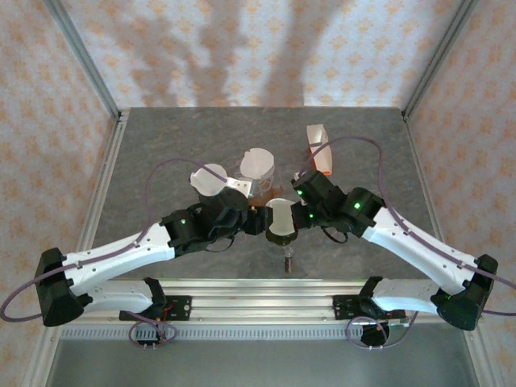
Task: Place the coffee filter in the dripper
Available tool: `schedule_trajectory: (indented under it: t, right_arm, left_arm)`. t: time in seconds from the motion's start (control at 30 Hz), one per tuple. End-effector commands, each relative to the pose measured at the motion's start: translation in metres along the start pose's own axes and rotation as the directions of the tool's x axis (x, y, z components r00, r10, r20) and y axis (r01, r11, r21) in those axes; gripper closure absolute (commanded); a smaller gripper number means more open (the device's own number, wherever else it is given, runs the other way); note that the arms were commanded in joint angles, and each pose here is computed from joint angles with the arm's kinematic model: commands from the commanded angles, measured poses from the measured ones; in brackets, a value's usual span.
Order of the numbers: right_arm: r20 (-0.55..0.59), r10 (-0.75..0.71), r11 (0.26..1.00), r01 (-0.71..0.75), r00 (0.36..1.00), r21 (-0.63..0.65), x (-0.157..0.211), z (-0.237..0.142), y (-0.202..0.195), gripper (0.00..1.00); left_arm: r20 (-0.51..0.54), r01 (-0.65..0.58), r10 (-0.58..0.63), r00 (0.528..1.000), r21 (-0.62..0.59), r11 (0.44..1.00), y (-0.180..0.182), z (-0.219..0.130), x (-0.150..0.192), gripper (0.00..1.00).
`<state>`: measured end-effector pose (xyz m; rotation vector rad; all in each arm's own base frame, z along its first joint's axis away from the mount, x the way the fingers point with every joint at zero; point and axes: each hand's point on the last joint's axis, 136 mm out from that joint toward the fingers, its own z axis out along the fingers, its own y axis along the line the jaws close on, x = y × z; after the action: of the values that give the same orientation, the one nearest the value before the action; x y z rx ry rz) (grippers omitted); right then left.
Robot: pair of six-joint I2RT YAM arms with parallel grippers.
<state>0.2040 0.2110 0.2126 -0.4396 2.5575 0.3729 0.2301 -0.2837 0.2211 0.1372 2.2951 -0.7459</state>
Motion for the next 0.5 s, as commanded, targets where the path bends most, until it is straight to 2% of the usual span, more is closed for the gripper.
schedule_trajectory:
  t: [0.0,0.23,0.37,0.47]
  right_arm:
    - [0.014,-0.017,1.0,0.017,1.0,0.026,-0.0035,-0.0043,-0.0024,1.0]
    - [0.016,-0.012,1.0,0.012,1.0,0.025,-0.0032,-0.0052,-0.0027,1.0]
    - [0.016,-0.013,1.0,0.013,1.0,0.024,-0.0031,-0.0055,-0.0027,1.0]
    - [0.018,-0.012,1.0,0.012,1.0,0.027,-0.0033,-0.0052,-0.0031,1.0]
  left_arm:
    - [0.006,0.014,-0.014,1.0,0.01,1.0,0.0006,0.0024,-0.0015,0.46]
    - [-0.015,0.009,-0.009,1.0,-0.006,1.0,0.0038,0.0069,0.0037,0.5]
    - [-0.02,0.007,-0.007,1.0,0.008,1.0,0.0016,0.0073,0.0049,0.41]
    - [-0.025,0.005,-0.005,1.0,0.007,1.0,0.001,0.0095,0.006,0.43]
